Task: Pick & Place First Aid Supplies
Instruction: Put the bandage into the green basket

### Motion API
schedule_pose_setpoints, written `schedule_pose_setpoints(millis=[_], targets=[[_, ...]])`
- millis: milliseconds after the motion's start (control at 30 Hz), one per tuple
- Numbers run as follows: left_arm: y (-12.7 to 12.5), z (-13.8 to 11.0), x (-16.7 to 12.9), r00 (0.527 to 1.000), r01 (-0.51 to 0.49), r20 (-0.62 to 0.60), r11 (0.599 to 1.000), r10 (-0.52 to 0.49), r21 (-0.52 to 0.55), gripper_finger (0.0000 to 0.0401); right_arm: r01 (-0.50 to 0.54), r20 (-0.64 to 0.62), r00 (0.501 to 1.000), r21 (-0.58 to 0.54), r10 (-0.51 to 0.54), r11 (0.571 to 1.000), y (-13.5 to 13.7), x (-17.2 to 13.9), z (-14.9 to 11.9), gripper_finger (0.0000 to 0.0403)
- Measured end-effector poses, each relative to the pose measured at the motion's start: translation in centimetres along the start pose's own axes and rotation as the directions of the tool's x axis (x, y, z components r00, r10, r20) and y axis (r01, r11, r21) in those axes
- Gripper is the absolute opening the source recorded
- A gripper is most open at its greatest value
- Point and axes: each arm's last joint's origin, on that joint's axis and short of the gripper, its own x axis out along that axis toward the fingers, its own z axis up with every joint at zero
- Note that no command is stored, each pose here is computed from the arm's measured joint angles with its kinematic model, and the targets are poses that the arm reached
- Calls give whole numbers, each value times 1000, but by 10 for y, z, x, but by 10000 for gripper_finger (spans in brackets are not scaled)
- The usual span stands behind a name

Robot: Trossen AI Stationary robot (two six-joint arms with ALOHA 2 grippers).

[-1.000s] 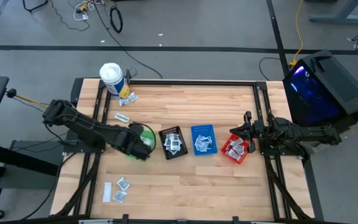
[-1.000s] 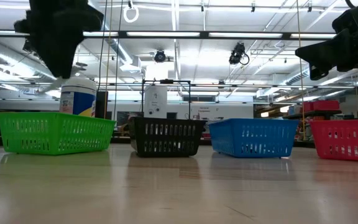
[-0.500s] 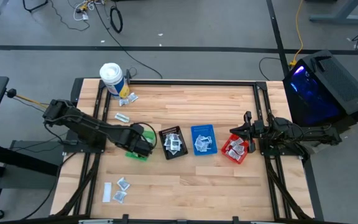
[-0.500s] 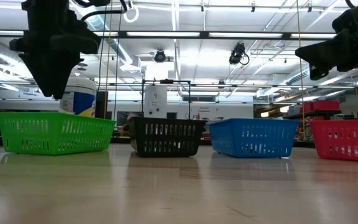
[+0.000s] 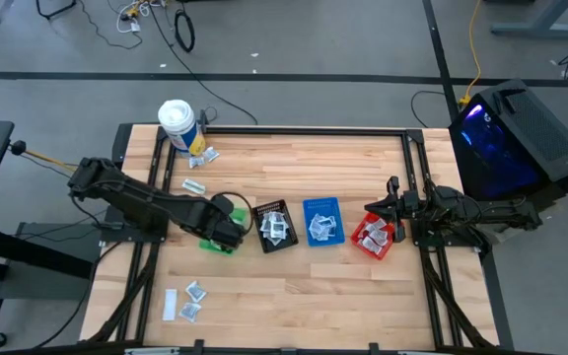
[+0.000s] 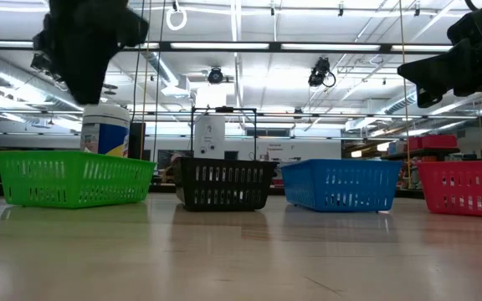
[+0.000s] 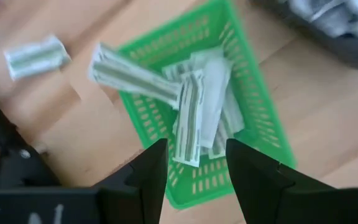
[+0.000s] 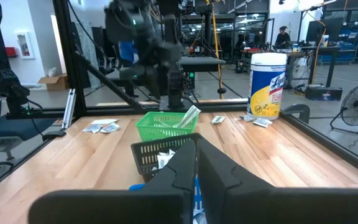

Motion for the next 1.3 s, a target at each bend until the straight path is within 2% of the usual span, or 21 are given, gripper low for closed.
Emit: schedule_pose_setpoints(millis=[167, 300, 400, 567, 867, 1033, 1300], targets=[[2, 13, -25, 994, -29, 110, 1000, 29, -3, 172, 0, 0, 1000, 0, 0, 1000, 0, 0, 0, 23], [10, 25, -25, 983, -97, 158, 995, 93, 20, 172, 0, -1, 1000, 0, 0, 1000, 0, 0, 0, 23], [20, 35, -21, 980, -160, 132, 985, 150, 67, 172, 0, 0, 1000, 0, 0, 1000, 0, 0, 0, 23], [37, 52, -14, 974, -221, 69, 972, 216, 74, 154, 0, 0, 1000, 0, 0, 1000, 0, 0, 0, 23], [63, 81, -5, 969, -246, -16, 965, 248, 89, 58, 0, -1, 1000, 0, 0, 1000, 0, 0, 0, 23], [75, 91, -1, 965, -258, -40, 965, 261, 55, 8, 0, 0, 1000, 0, 0, 1000, 0, 0, 0, 23], [84, 96, 9, 961, -260, -82, 965, 263, 45, 8, 0, -1, 1000, 0, 0, 1000, 0, 0, 0, 23]])
